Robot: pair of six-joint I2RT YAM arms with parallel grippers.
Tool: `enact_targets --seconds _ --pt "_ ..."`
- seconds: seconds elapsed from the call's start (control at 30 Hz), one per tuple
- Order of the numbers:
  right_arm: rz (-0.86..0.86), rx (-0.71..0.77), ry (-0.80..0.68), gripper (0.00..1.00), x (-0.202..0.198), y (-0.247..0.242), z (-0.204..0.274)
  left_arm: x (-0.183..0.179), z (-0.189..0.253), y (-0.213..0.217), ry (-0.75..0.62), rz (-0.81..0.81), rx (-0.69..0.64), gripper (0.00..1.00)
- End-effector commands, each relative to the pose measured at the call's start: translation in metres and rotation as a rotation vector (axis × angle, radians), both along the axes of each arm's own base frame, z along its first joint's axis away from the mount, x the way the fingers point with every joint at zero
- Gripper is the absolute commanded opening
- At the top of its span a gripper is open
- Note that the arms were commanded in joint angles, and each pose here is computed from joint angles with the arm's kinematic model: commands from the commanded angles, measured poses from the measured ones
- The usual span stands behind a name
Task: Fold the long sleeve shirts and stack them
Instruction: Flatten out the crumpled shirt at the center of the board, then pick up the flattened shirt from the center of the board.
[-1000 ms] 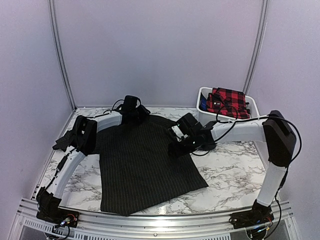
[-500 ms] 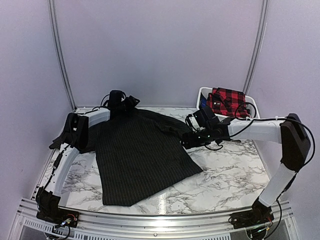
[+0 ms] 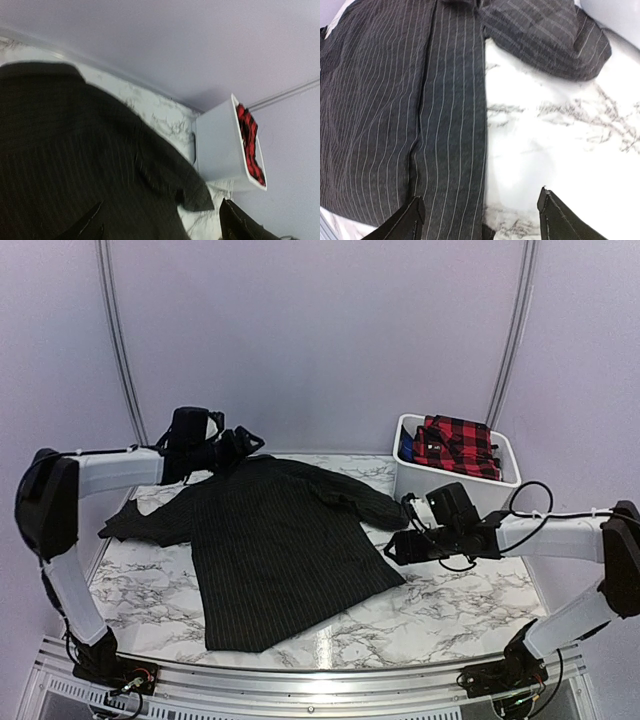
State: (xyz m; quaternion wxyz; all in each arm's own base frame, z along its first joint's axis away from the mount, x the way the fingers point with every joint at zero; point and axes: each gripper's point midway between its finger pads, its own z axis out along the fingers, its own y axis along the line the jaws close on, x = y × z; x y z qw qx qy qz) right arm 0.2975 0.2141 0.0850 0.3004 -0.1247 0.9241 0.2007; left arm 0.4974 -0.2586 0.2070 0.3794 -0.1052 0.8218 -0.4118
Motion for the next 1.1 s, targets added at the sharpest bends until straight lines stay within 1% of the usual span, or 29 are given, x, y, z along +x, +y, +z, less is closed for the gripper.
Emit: enact_targets --seconds 0.0,0.1,0.13,0.3,0.37,0.43,0.5,0.6,0.77,0.93,1.07 --pt "0.064 0.073 -0.015 0.73 -0.021 0.011 0.007 -0.078 -0.038 0.022 0.058 -0.007 0.119 0.78" --pt "0.081 0.079 -0.009 0.73 -0.034 0.009 0.0 -0.132 -0.049 0.038 0.084 0.001 0.16 0.78" --pt "0.086 0.083 -0.012 0.73 -0.037 0.01 -0.001 -0.149 -0.047 0.044 0.077 0.002 0.166 0.78" --pt "0.104 0.096 -0.042 0.73 -0.047 0.014 -0.005 -0.226 -0.076 0.064 0.162 -0.016 0.242 0.79" --pt "0.104 0.107 -0.049 0.73 -0.048 0.014 -0.005 -0.251 -0.087 0.069 0.198 -0.024 0.262 0.79" --pt "0.102 0.136 -0.067 0.7 -0.049 0.016 -0.003 -0.276 -0.099 0.072 0.24 -0.041 0.276 0.79" --pt "0.099 0.147 -0.074 0.68 -0.051 0.016 -0.003 -0.297 -0.113 0.077 0.286 -0.038 0.322 0.79" --pt "0.095 0.134 -0.075 0.67 -0.053 0.015 -0.005 -0.325 -0.129 0.083 0.363 -0.039 0.384 0.79" --pt "0.082 0.124 -0.072 0.66 -0.054 0.013 -0.007 -0.362 -0.144 0.073 0.431 -0.089 0.416 0.78" --pt "0.091 0.116 -0.066 0.64 -0.056 0.015 -0.01 -0.385 -0.161 0.07 0.48 -0.135 0.461 0.78" --pt "0.101 0.106 -0.036 0.6 -0.059 0.017 -0.014 -0.396 -0.166 0.066 0.499 -0.166 0.478 0.78"
